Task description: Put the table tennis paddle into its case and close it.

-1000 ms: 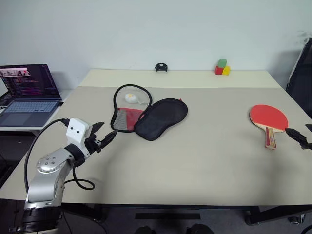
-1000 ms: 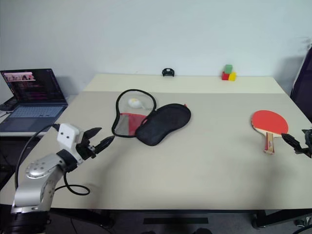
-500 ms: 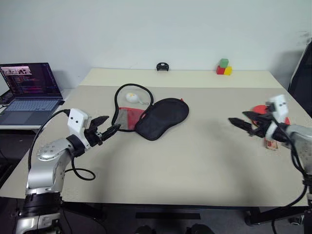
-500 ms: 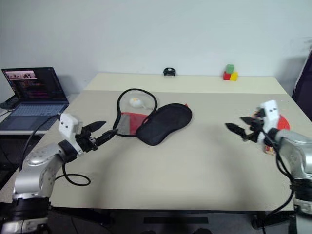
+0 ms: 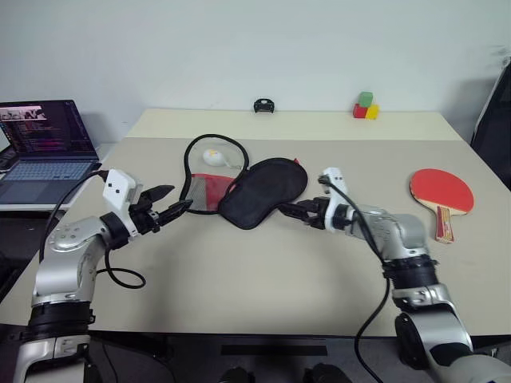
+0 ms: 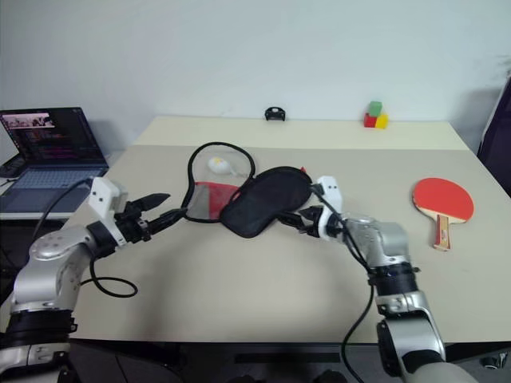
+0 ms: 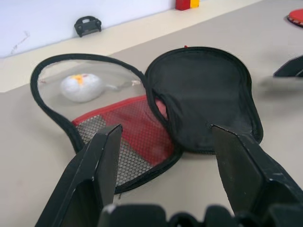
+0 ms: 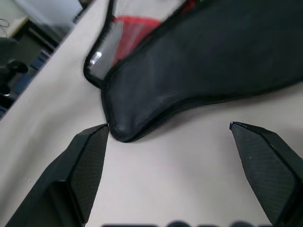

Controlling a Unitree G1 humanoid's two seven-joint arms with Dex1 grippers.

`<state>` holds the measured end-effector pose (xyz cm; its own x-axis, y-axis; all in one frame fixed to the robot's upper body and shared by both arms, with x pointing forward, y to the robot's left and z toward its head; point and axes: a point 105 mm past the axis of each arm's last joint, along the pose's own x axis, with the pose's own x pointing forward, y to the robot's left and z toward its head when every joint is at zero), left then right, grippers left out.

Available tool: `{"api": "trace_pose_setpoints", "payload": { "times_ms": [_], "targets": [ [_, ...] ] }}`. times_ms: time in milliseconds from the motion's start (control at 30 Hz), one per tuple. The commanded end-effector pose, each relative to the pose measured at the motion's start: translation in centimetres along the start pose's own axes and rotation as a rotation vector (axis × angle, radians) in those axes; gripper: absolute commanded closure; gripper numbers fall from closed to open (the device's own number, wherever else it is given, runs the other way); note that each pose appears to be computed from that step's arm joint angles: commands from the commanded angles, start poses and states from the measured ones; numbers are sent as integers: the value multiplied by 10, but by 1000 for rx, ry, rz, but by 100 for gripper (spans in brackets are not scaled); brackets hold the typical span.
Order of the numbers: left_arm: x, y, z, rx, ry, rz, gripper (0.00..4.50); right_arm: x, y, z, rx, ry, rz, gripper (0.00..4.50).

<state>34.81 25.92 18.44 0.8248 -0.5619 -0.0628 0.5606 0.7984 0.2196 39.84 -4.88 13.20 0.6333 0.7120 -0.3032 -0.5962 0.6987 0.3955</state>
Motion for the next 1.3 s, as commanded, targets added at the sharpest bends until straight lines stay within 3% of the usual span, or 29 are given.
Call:
{"api": "trace_pose_setpoints", "payload": {
  "times_ms": [33, 400, 700, 833, 1167, 1300],
  "targets": [
    [-5, 7, 16, 49, -33, 15, 126, 9, -4, 13, -23, -41, -39, 4],
    [-5, 7, 16, 60, -26, 16, 126, 55, 41, 9, 129, -54, 95, 4],
    [-8, 4, 17, 72, -20, 21, 126, 83, 66, -6, 99, -45, 93, 4],
    [-9, 3, 16, 73, -16, 23, 126, 88, 70, -9, 102, -56, 86, 93],
    [-2, -4, 17, 75, -19, -1, 126, 75, 53, -6, 117, -64, 52, 440],
    [5, -9, 21, 80, -33, -24, 126, 58, 41, -1, 140, -76, 32, 446]
  ]
}}
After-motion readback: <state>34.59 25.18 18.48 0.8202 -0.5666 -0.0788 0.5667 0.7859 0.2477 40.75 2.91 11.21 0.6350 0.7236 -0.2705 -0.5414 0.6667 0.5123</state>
